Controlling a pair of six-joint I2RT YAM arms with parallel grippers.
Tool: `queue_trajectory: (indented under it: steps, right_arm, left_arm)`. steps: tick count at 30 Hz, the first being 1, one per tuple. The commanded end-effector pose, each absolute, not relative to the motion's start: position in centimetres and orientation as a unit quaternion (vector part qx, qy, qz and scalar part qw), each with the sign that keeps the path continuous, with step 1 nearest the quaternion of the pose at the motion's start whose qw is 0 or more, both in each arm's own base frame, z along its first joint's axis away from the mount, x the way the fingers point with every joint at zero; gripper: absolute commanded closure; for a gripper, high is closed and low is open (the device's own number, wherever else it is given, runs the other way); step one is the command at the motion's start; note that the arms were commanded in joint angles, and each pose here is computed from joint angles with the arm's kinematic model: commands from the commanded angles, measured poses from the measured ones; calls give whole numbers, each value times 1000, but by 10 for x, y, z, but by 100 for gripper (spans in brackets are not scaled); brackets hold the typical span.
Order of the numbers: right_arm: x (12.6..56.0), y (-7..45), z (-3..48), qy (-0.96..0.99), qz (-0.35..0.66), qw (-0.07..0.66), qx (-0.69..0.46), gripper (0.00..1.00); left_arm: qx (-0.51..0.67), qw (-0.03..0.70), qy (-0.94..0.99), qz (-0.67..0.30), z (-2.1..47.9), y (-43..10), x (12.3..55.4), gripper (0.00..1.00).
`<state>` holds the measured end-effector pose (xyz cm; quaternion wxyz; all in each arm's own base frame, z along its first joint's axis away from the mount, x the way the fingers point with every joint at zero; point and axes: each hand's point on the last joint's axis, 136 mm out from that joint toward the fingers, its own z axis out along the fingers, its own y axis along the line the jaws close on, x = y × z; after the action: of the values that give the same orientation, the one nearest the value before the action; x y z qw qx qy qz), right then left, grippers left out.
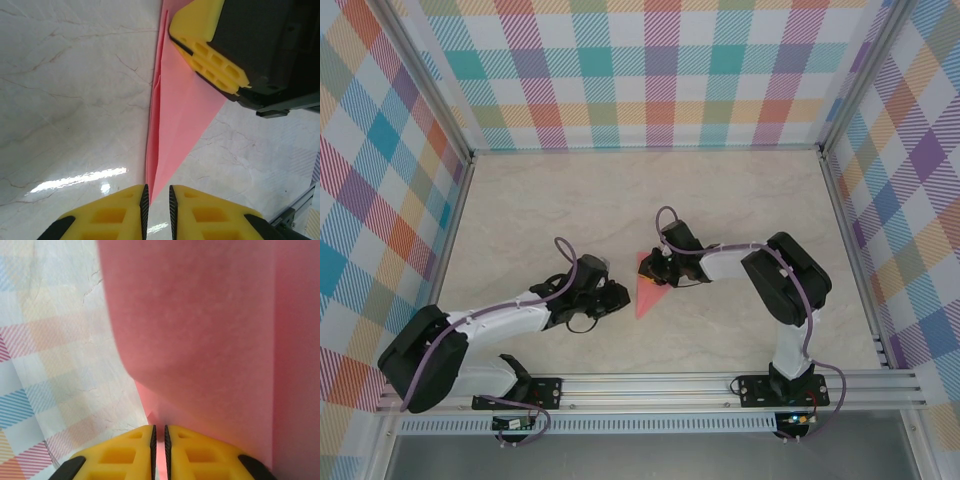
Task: Fold a paper plane with a square sheet of paper (pick it up from the middle)
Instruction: Fourth fold the wing at the center of the table.
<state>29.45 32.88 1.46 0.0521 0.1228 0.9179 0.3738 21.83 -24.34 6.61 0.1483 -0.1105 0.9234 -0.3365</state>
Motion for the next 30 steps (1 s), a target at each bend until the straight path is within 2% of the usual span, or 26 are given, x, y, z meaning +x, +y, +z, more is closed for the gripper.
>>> queue_trajectory:
  steps: [1,17,30]
  right_arm:
    - [234,290,-50,950,248,-38,186,84]
    - [234,292,-50,952,244,-38,179,83]
    - [235,292,-49,954,241,-37,176,83]
  left_arm:
    - [-123,153,924,-328,65,-233,219,79]
    - [-128,146,908,-371,81,-259,237,81]
    - [-119,117,902,-399,72,-283,244,84]
